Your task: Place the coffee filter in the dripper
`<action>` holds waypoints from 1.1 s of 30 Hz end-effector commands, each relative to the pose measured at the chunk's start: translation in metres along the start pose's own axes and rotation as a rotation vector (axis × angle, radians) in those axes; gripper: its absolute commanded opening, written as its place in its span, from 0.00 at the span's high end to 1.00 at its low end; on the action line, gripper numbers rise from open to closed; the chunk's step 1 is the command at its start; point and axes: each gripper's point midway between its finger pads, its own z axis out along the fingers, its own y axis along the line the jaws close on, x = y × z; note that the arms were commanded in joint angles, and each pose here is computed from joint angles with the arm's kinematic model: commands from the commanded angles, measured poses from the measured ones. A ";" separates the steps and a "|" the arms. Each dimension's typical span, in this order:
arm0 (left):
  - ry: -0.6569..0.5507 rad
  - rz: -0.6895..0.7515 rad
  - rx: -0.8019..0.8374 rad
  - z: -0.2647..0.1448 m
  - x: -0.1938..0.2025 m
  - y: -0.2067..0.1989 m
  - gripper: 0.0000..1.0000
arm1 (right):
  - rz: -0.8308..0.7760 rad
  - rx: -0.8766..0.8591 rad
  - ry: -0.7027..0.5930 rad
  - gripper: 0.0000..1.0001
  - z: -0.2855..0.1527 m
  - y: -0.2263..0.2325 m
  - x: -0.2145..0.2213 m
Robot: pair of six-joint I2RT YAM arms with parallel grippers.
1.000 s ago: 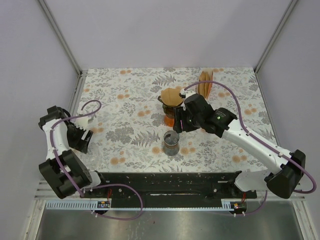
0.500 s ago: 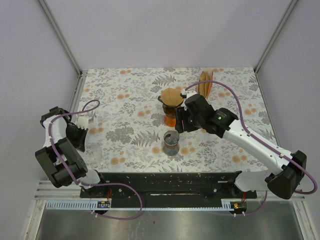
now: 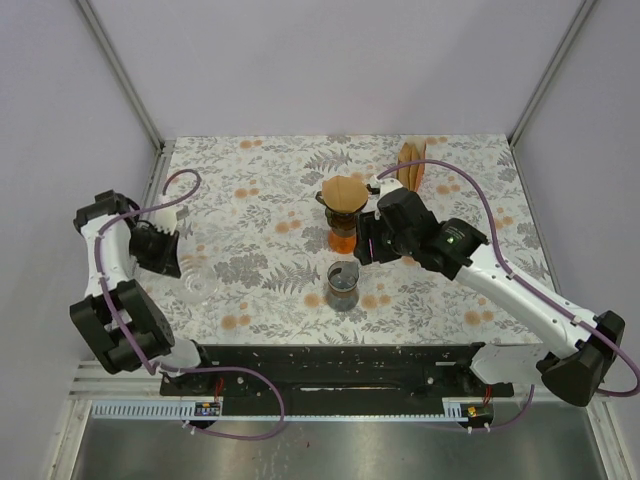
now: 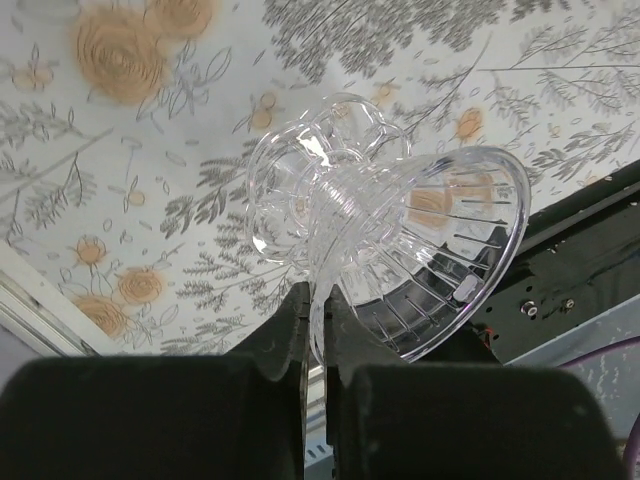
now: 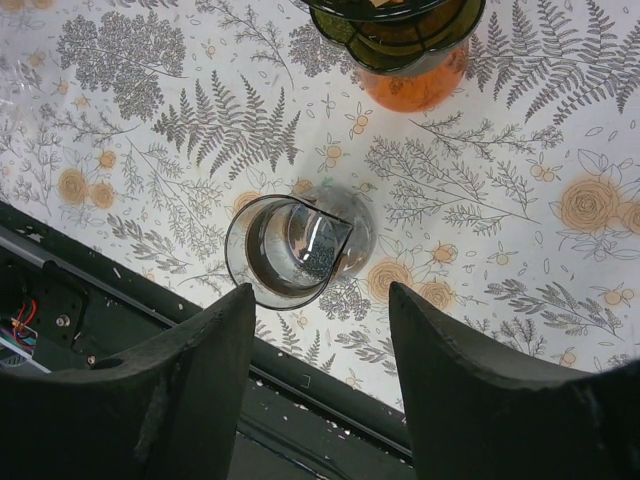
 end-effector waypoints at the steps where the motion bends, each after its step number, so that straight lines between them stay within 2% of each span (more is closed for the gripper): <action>1: -0.080 0.081 0.067 -0.022 -0.028 -0.050 1.00 | -0.023 0.025 -0.048 0.36 -0.011 -0.004 -0.011; 6: -0.083 0.248 0.059 -0.037 -0.055 -0.100 1.00 | -0.002 0.090 -0.085 0.35 -0.015 -0.016 -0.015; 16: -0.090 0.510 0.117 -0.060 -0.097 -0.198 1.00 | -0.023 0.249 -0.135 0.26 -0.029 -0.051 -0.016; 20: -0.047 0.622 0.149 -0.052 -0.102 -0.238 1.00 | 0.011 0.308 -0.140 0.24 -0.029 -0.072 -0.014; 27: 0.032 0.785 0.221 -0.035 -0.109 -0.300 1.00 | 0.074 0.312 -0.126 0.23 -0.029 -0.097 -0.008; 33: 0.126 0.843 0.263 -0.009 -0.114 -0.329 1.00 | 0.089 0.335 -0.122 0.23 -0.030 -0.109 -0.003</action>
